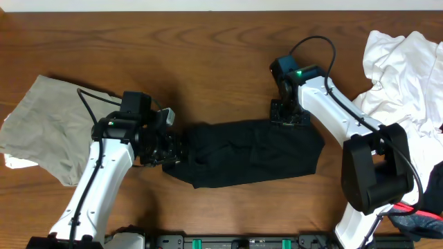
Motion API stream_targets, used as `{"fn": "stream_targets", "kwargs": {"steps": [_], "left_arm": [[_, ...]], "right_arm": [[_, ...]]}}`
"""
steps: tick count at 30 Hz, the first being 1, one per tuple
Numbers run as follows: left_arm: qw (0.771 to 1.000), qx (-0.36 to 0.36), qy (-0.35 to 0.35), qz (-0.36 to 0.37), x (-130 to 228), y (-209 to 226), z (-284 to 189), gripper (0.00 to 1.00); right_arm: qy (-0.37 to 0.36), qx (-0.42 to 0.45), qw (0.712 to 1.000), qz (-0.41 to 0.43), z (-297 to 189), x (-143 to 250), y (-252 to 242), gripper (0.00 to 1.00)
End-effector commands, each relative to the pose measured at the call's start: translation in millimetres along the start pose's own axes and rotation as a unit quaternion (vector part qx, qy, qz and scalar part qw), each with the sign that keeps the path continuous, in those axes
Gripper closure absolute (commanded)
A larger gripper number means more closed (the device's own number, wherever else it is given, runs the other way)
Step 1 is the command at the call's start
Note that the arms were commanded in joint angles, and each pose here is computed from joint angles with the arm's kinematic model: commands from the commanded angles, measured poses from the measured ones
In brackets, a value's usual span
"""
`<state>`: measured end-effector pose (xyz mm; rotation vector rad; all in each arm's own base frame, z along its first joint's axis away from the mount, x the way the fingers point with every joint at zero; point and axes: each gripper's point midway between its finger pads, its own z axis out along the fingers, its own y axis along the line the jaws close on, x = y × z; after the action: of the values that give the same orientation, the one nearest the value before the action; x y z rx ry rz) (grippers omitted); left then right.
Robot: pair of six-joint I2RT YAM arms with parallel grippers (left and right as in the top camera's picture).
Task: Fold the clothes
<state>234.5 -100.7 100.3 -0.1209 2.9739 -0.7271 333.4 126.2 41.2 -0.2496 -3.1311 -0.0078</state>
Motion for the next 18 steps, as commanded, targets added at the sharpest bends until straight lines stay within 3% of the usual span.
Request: {"fn": "stream_targets", "kwargs": {"steps": [1,18], "left_arm": [[1.000,-0.006,-0.002,0.009,-0.2,2.8,-1.0,0.62],[1.000,-0.007,-0.001,0.008,0.4,3.0,-1.0,0.62]], "right_arm": [[0.008,0.006,0.999,0.036,5.3,4.3,0.7,0.54],[-0.008,0.013,0.993,0.114,5.3,-2.0,-1.6,0.54]]}}
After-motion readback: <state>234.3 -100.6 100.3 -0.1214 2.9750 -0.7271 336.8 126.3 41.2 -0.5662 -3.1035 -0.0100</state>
